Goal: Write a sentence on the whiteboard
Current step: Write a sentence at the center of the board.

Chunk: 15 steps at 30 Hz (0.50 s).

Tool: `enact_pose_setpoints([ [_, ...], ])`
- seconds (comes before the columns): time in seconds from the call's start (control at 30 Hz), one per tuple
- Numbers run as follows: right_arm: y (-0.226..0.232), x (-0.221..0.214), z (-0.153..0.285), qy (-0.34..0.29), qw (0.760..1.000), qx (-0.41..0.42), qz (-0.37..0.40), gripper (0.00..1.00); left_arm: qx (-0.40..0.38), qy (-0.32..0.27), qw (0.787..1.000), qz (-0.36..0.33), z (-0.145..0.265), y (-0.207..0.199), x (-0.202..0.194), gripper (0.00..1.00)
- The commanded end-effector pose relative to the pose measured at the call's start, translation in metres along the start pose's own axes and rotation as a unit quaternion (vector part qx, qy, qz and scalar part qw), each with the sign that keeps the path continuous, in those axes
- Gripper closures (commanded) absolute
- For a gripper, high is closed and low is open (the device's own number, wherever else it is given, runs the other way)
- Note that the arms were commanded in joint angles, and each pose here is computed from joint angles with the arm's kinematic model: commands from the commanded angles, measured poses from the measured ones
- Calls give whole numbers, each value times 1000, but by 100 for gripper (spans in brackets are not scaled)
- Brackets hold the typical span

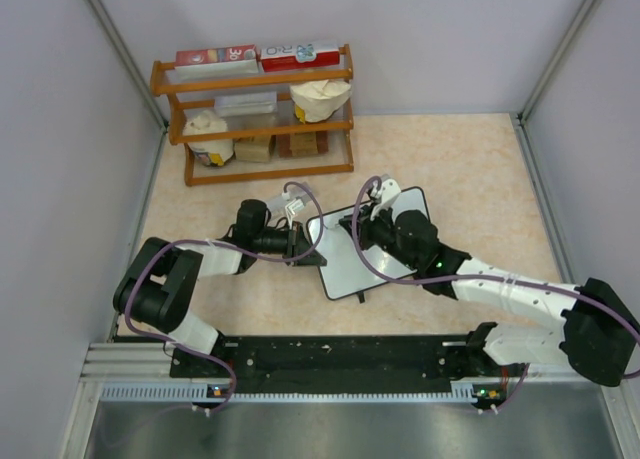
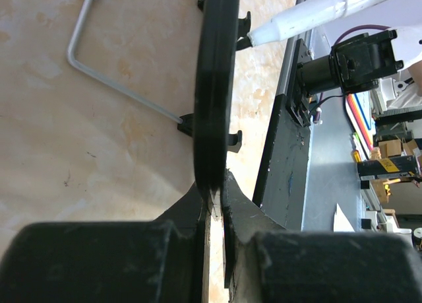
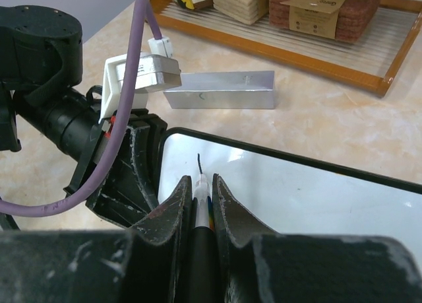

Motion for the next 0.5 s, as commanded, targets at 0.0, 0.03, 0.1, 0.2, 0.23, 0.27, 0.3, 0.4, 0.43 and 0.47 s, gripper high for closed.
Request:
enact_pose_setpoints([
  [0.0,1,3,6,-11,1000,-4,-1,100,-2,3,1000,-16,1,-1,-4,100],
  [0.03,2,5,7,-14,1000,-3,-1,100,-2,3,1000,-16,1,-1,-4,100],
  [0.1,2,9,8,-20,1000,0,-5,100,-2,3,1000,-16,1,-1,-4,100],
  [0.2,5,22,14,-43,999,10,-10,100,-1,3,1000,-15,1,0,-5,100],
  [0.23,5,29,18,-59,998,12,-16,100,-2,3,1000,-15,1,-1,-5,100],
  [0.27,5,32,20,-64,998,11,-19,100,-1,3,1000,-15,1,-1,-4,100],
  [0.3,5,36,21,-71,997,7,-21,100,-1,4,1000,-14,1,-1,-5,100],
  [0.4,2,39,19,-72,997,-6,-20,100,-1,3,1000,-15,1,-1,-4,100],
  [0.43,3,43,18,-74,997,-9,-19,100,-1,3,1000,-15,1,0,-5,100],
  [0.47,2,40,15,-67,998,-12,-17,100,-1,4,1000,-15,1,-1,-5,100],
])
Point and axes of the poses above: each gripper's point midway between its finger pads, its own z axis back along the fingers, its own y axis along the line the jaws close on, x = y × z, the point moved 7 cm from there along z, back along the fingers, and after that the axes turned 6 degrees about z, right-handed, at the moved point
